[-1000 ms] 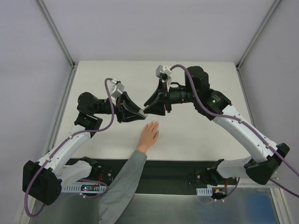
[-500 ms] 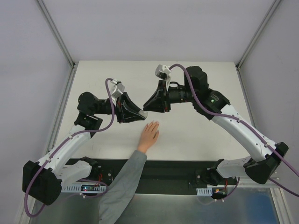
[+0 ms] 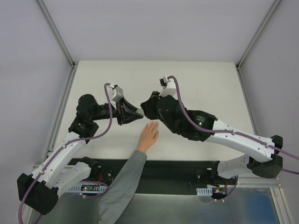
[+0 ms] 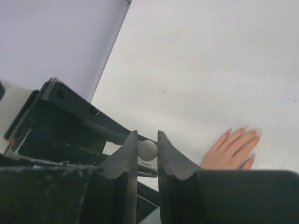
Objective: Paint the nails
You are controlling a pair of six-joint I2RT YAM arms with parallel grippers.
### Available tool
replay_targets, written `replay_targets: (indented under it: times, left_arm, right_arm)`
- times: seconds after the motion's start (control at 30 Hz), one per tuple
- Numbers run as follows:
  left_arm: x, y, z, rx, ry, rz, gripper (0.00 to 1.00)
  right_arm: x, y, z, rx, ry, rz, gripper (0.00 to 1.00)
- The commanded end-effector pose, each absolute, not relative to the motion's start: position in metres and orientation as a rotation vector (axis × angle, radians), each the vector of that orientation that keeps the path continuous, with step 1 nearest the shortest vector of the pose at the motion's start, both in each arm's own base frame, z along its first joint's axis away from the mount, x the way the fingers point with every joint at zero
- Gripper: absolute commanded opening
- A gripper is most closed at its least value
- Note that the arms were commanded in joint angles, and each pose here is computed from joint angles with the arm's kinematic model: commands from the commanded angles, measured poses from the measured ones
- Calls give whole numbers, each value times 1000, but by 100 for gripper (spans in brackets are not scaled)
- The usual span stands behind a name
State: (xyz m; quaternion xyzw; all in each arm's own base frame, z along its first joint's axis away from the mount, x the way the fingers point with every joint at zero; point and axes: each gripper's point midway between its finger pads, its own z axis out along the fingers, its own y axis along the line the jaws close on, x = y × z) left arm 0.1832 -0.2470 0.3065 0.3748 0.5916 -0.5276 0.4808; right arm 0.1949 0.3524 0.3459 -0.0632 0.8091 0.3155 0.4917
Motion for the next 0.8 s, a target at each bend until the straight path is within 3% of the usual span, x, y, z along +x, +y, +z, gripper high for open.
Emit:
replay_targets:
  times: [0.0,0.1,0.13,0.2,0.23,0.3,0.33,0.43,0.47,0.57,0.7,0.77]
  left_arm:
    - [210,-238,343,825,1295,-1085,0]
    - [210,-237,343,824,1295,-1087,0]
    - [209,-237,343,824,1294,-1089,0]
    - [206,-237,344,835,1287,-1094,0]
    - [205,-237,344,840,1284,-1095,0]
    - [201,-239,343,869,1279,-1112,0]
    - [199,-240,342,879,1282,-1124,0]
    - [191,-247,338,939,1292,-1209,0]
    - [188,-248,343,960,1273,-1232,0]
    - [178,-253,346,1016,1244,-1326,0]
    - [164,-254,349,1067,1197,-1403,0]
    - [162,-255,348,1072,1202,-1424,0]
  right_arm:
    - [199,327,319,48,1978,535,0]
    - [200,333,328,30,1958,554,1]
    - [201,332,330,1,1952,540,13]
    - [201,332,341,-48,1938,540,29]
    - [202,329,347,-126,1918,509,43]
    - [202,327,361,-232,1898,540,51]
    - [202,322,367,-261,1881,536,65]
    - [199,316,383,-479,1789,598,84]
    - [178,331,384,-716,1732,725,85]
    - [166,327,392,-969,1617,968,86]
    - [158,319,403,-1086,1496,1132,85]
    - [158,323,405,-1133,1474,1196,79]
